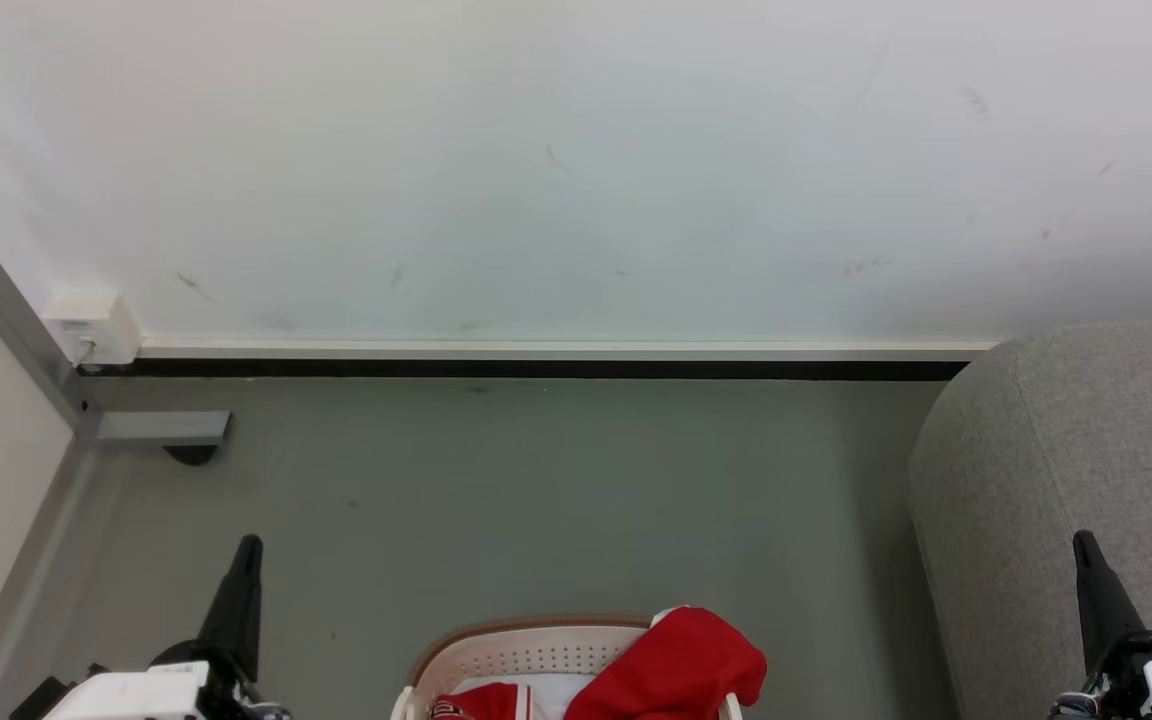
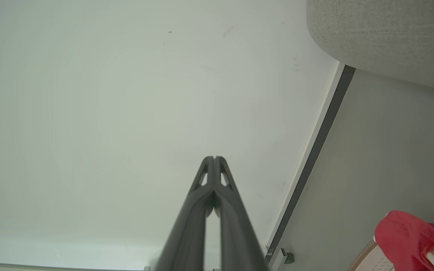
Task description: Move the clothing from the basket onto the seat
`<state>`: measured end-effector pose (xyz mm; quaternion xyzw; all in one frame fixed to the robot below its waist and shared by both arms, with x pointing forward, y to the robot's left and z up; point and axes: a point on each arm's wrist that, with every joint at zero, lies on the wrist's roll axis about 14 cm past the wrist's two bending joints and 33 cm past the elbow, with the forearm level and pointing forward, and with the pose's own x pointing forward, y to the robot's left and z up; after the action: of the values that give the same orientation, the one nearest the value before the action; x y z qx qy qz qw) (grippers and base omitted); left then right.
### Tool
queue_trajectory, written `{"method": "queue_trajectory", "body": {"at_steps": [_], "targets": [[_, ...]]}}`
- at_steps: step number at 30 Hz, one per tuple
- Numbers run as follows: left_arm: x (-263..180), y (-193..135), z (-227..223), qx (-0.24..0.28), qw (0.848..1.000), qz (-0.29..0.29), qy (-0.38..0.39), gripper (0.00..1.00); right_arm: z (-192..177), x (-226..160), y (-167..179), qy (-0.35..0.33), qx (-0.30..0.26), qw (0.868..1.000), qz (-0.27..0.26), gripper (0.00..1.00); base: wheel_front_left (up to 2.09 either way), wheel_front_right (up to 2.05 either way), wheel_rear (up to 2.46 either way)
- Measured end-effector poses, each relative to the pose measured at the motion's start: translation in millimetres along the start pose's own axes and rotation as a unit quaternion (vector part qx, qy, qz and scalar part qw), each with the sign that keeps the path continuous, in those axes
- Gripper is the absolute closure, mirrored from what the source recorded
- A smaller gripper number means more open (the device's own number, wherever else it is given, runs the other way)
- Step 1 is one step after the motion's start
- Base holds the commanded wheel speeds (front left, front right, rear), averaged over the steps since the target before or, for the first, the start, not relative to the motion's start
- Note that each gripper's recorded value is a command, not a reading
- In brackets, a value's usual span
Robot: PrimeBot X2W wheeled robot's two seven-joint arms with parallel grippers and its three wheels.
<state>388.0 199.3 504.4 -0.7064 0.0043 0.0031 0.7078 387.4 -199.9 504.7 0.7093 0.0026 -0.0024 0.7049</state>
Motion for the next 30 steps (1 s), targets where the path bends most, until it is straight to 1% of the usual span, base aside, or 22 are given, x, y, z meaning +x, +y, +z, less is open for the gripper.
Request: {"method": "queue_trajectory", "body": {"at_steps": [26,27,29,30], "targets": [[0.0,0.0,0.0,0.000,1.000,0.000,0.000,1.00,0.0,0.0,0.0,0.000,0.000,1.000,0.000,1.00,0.00,0.00,0.00],[-1.0,2.9,-0.3,-0.001,1.000,0.004,0.000,0.00,-0.3,-1.0,-2.7,0.000,0.001,1.000,-0.004,0.00,0.00,0.00,0.00],[-3.1,8.3,-0.8,-0.002,1.000,0.013,0.000,0.00,-0.8,-3.0,-7.8,0.000,0.002,1.000,-0.011,0.00,0.00,0.00,0.00],[-8.3,20.1,-2.1,-0.006,1.000,0.030,0.000,0.00,-2.6,-8.4,-19.5,0.000,0.006,1.000,-0.029,0.00,0.00,0.00,0.00]]}}
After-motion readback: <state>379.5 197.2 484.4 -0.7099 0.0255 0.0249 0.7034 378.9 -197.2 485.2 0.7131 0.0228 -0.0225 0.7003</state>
